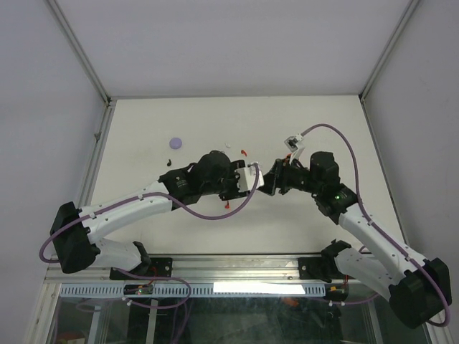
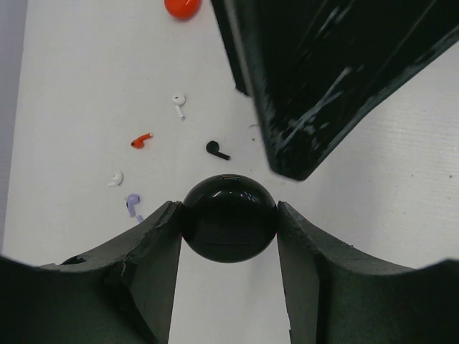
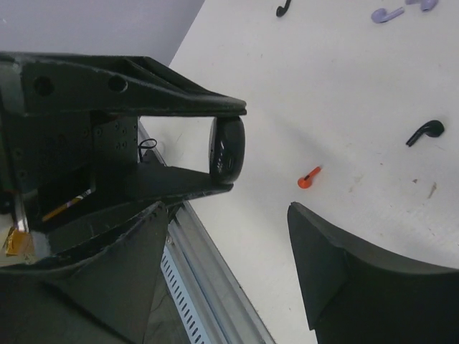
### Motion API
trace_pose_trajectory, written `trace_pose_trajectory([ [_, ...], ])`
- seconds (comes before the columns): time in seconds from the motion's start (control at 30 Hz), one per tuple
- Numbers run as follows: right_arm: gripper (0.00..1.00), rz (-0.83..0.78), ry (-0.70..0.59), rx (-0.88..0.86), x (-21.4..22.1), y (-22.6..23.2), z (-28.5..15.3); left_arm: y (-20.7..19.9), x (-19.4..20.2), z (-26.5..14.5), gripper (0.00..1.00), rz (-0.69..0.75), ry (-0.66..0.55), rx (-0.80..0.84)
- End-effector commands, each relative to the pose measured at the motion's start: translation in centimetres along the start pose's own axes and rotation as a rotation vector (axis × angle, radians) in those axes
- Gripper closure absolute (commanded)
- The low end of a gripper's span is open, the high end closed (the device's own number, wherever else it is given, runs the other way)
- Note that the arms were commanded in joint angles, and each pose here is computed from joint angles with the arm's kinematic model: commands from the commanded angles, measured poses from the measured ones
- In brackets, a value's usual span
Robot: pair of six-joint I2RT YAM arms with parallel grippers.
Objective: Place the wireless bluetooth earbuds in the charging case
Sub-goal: Pick up the charging case at the center of the board.
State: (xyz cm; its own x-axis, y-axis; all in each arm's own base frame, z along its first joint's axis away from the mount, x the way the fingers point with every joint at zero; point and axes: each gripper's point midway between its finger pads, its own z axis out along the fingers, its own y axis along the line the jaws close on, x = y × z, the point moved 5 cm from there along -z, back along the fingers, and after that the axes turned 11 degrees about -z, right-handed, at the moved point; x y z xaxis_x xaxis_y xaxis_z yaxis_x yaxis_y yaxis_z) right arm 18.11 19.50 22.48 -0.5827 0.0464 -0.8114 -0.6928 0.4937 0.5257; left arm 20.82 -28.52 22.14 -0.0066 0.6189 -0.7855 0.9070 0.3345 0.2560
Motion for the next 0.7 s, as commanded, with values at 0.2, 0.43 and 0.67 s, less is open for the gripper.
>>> trace_pose_trajectory([
  [0.2, 0.4, -0.085, -0.043, -0.054, -2.3, 2.4, 3.2, -0.9, -5.4, -1.0, 0.52, 0.162, -0.17, 0.017],
  [0.43, 0.49, -0.103, -0.02, -0.054, -2.0, 2.7, 3.6, -1.3, -4.9, -0.7, 0.52, 0.192, -0.151, 0.016],
  [0.67, 0.51, -0.138, -0.028, -0.028, -2.3, 2.9, 2.7, -1.5, -4.4, -0.4, 0.52, 0.202, -0.132, 0.018],
])
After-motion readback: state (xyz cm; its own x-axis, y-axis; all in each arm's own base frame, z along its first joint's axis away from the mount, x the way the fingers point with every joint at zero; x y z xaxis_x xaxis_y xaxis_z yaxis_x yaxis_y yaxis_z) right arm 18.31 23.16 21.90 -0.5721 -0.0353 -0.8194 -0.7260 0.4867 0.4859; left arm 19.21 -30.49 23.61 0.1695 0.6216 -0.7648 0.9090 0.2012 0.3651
